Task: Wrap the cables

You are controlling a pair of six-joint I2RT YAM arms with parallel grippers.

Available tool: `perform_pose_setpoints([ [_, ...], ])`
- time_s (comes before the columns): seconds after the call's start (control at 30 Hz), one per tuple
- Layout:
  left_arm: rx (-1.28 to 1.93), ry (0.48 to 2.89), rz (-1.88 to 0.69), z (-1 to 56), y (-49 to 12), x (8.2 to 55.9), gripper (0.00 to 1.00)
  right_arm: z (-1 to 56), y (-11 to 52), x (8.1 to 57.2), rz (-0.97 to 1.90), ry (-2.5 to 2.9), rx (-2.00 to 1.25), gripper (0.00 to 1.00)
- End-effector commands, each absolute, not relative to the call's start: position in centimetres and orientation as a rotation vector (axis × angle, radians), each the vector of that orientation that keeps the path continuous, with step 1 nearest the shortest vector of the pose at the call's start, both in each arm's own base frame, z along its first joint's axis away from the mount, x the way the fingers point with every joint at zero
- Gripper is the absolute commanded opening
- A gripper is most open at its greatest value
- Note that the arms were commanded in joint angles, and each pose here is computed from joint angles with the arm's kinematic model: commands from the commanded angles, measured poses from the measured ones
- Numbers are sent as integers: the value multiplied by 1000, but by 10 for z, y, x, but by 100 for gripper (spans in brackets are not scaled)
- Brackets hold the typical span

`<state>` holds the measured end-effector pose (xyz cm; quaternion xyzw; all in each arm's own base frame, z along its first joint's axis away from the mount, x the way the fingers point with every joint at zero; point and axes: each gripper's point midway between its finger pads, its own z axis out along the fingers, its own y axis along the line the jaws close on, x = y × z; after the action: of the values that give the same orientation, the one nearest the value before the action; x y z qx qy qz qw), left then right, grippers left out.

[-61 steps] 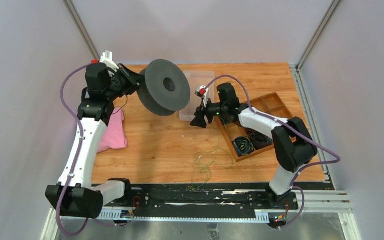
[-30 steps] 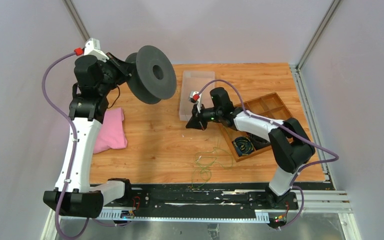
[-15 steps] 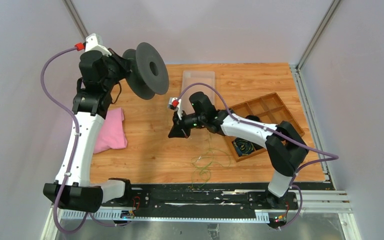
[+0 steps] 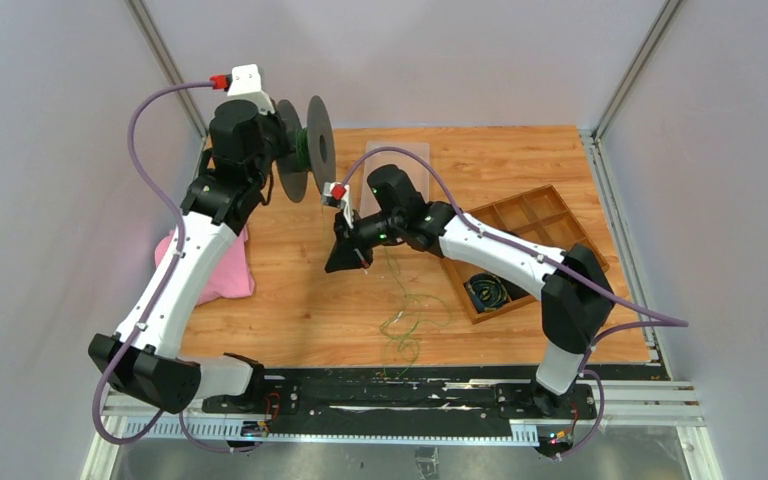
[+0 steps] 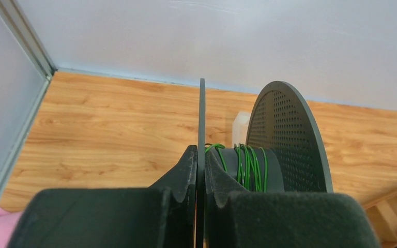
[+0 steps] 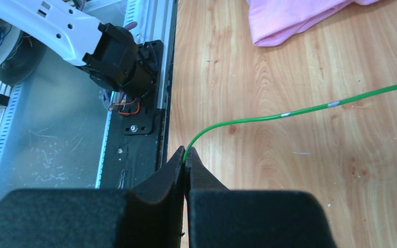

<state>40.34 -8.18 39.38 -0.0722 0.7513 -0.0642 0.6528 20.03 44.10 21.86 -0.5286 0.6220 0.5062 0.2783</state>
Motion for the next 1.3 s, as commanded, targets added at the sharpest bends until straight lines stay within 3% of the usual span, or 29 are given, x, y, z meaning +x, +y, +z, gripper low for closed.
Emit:
perform_pose_setpoints([
  [0.0,-136,1574,-65,429,-87,406,0,243,439,173,1424,1647,-1486,1],
  [0.53,-71,1589,21,402,-93,411,0,333,408,161,1309,1465,-1543,1],
  [1.27,32,1660,-83,357,-120,375,0,365,395,296,944,1630,-1220,1],
])
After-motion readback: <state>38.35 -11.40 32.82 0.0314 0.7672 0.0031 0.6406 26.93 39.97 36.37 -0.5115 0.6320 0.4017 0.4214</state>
